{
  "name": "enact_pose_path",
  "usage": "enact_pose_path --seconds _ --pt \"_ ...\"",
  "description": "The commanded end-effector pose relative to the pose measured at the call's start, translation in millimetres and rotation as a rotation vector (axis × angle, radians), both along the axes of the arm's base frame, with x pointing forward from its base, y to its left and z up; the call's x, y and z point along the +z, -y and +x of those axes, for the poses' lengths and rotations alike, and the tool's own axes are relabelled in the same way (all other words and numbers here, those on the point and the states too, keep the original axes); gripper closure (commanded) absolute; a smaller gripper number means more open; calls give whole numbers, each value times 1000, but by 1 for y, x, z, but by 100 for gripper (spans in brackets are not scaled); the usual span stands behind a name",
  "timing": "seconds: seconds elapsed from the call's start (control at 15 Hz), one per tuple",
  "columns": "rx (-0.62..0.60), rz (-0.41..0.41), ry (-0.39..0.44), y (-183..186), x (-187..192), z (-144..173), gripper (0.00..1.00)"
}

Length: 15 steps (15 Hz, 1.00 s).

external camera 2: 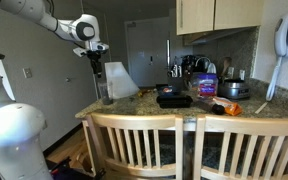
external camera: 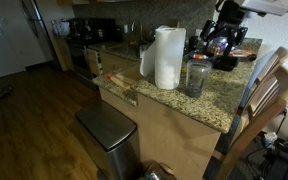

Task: Move the clear bottle to the right

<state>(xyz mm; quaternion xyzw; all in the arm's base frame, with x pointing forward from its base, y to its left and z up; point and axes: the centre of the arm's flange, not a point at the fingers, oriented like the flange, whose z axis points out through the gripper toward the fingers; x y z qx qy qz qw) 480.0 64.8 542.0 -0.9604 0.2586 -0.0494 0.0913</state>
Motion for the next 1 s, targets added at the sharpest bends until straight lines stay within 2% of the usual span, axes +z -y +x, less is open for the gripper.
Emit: enact_pose_path --seconds 0.0,0.47,0.67,0.73,0.93 --pt "-49 -17 27 10 -4 9 0" --pt "-48 -27 25 8 -8 16 0" --pt "-189 -100 72 19 -33 33 0" --pt "-129 -65 59 15 -15 22 0" --pt "-167 -81 64 19 -29 31 0"
